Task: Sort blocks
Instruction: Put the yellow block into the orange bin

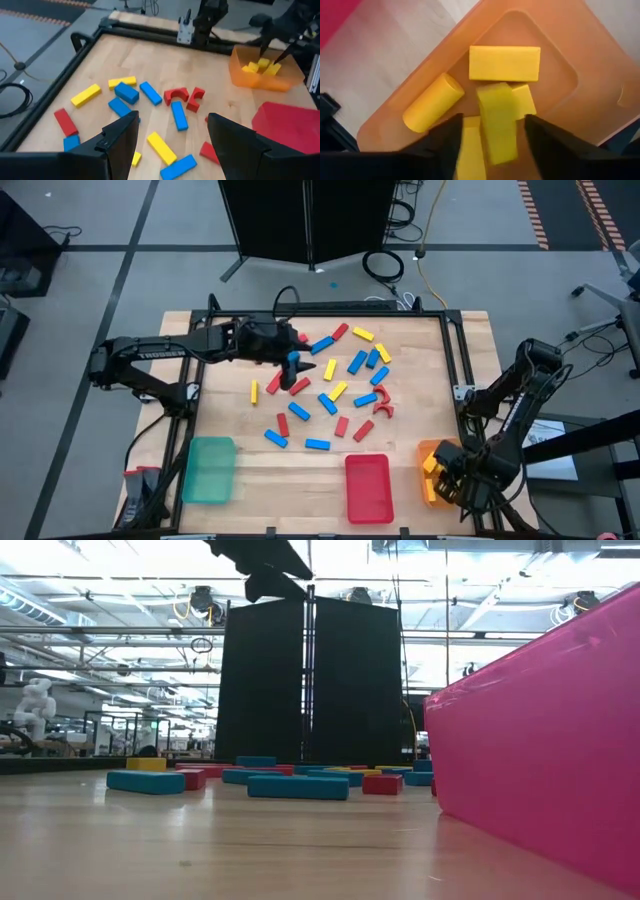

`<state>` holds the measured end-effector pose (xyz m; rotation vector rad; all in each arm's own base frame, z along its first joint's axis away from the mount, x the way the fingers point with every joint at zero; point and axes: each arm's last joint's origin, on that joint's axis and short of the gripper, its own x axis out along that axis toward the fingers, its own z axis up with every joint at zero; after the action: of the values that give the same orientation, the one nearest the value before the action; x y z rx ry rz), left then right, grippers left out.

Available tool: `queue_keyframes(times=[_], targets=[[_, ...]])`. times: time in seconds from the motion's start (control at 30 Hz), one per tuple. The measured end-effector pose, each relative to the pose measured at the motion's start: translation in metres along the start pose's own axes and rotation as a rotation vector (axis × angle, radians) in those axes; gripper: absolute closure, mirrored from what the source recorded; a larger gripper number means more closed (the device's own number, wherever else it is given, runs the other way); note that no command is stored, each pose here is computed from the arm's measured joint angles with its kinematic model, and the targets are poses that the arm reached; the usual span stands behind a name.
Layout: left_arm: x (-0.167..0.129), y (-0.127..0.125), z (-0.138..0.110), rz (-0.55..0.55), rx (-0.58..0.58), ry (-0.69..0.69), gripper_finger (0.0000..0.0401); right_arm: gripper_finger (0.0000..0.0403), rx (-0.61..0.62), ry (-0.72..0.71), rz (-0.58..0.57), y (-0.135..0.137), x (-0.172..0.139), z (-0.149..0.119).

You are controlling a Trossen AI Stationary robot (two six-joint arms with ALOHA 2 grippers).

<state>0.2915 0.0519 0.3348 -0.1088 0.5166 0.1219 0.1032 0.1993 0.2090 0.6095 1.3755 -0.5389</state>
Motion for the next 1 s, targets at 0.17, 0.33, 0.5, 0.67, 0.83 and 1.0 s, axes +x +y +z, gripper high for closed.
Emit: queue_keyframes(times=[0.17, 0.33, 0.5, 0.67, 0.83, 1.0], targets=[[-0.001, 0.000, -0.012, -0.002, 0.027, 0.127, 0.0160, 0.0085, 0.010, -0.001, -0.003, 0.001, 0.000, 0.003], [0.000, 0.001, -0.027, 0.016, -0.035, 0.267, 0.0160, 0.0067, 0.027, -0.004, -0.011, 0.001, 0.001, 0.007], [-0.003, 0.003, -0.056, 0.225, -0.315, 0.473, 0.0160, 0.0080, 0.040, -0.010, -0.011, 0.001, 0.001, 0.009], [-0.009, 0.002, -0.094, 0.550, -0.535, 0.621, 0.0160, 0.0083, 0.058, -0.080, -0.003, 0.001, 0.001, 0.011], [0.000, 0.001, -0.131, 0.574, -0.732, 0.687, 0.0160, 0.0083, 0.059, -0.089, -0.027, -0.002, 0.001, 0.012], [0.010, 0.001, -0.161, 0.584, -0.888, 0.674, 0.0160, 0.0083, 0.058, -0.091, -0.034, -0.002, 0.001, 0.012]])
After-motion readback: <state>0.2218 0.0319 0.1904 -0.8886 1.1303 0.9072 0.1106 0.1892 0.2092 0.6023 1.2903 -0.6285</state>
